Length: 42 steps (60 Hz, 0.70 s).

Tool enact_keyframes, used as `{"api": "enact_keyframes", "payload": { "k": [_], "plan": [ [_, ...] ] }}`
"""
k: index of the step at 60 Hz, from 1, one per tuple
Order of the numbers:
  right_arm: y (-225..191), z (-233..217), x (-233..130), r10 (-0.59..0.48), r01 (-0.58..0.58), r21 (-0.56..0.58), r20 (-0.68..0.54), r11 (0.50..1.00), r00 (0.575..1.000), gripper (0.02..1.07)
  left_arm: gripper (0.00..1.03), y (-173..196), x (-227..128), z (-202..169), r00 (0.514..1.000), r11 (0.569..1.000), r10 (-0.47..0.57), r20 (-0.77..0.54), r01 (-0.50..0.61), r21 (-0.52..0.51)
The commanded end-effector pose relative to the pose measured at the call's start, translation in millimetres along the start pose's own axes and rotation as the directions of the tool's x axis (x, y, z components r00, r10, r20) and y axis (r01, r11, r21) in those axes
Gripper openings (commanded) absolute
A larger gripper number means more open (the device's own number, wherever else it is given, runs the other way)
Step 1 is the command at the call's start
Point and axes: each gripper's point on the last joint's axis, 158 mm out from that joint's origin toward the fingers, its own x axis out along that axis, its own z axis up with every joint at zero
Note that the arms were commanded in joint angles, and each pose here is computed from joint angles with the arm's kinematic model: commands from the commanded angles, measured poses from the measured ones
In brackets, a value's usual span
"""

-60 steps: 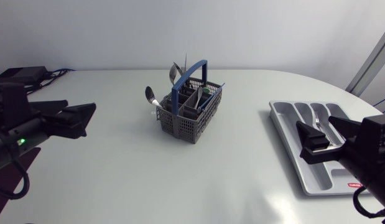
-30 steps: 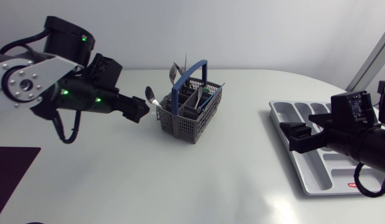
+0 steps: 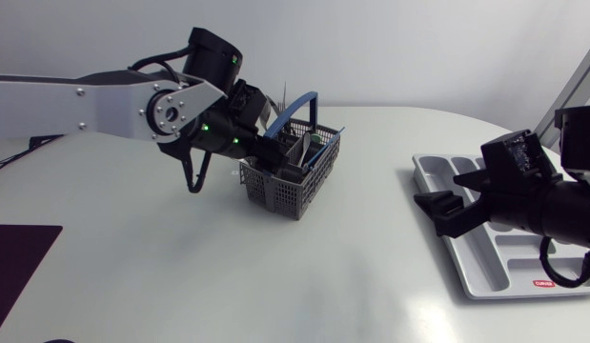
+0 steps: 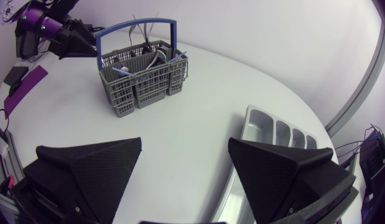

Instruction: Sort the cutlery from the basket into the organizer compartments.

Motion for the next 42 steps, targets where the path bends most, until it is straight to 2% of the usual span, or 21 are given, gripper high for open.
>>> {"api": "enact_keyframes", "payload": {
  "k": [1,3,10,12,14,15,16,17,21,34,42],
  "plan": [
    [1.9,7.4,-1.2,0.012,-0.012,-0.016,0.006,1.000,1.000,1.02,0.73,3.1,12.0,14.0,1.000,1.000,0.018,0.025,-0.017,-0.018],
    [2.0,7.0,-1.2,0.013,-0.013,-0.016,0.004,1.000,1.000,1.02,0.66,7.2,14.4,17.6,0.999,0.999,0.031,0.035,-0.030,-0.029],
    [3.0,5.0,-0.8,0.017,-0.017,-0.019,0.001,1.000,1.000,1.02,0.58,12.2,17.7,23.9,0.997,0.998,0.044,0.057,-0.041,-0.047],
    [3.3,3.5,-0.6,0.018,-0.018,-0.021,-0.004,1.000,1.000,1.02,0.52,13.5,19.5,23.1,0.997,0.998,0.050,0.054,-0.047,-0.047],
    [3.6,3.5,-0.9,0.019,-0.019,-0.024,-0.003,1.000,1.000,1.02,0.44,14.7,20.6,23.7,0.997,0.998,0.053,0.055,-0.050,-0.048],
    [3.9,2.7,-1.4,0.019,-0.019,-0.024,-0.005,1.000,1.000,1.02,0.31,15.6,21.8,23.9,0.997,0.997,0.054,0.055,-0.051,-0.049],
    [3.8,3.0,-1.7,0.019,-0.019,-0.026,-0.003,0.999,1.000,1.02,0.28,15.6,21.8,23.9,0.997,0.997,0.054,0.055,-0.051,-0.049],
    [3.9,2.9,-2.2,0.019,-0.019,-0.026,-0.002,0.999,1.000,1.02,0.19,15.3,22.4,24.2,0.997,0.998,0.052,0.056,-0.050,-0.048],
    [4.1,2.4,-3.0,0.018,-0.018,-0.029,-0.001,0.999,1.000,1.02,0.04,14.5,22.6,23.5,0.997,0.998,0.051,0.055,-0.048,-0.048],
    [4.5,3.0,-8.2,0.018,-0.018,-0.032,-0.001,0.999,1.000,1.02,0.04,7.2,8.8,13.9,0.999,0.999,0.038,0.039,-0.037,-0.040],
    [5.1,6.1,-11.2,0.020,-0.019,-0.035,0.006,0.999,1.000,1.02,0.04,-1.3,-10.9,-4.2,1.000,1.000,0.013,0.018,-0.013,-0.024]
  ]
}}
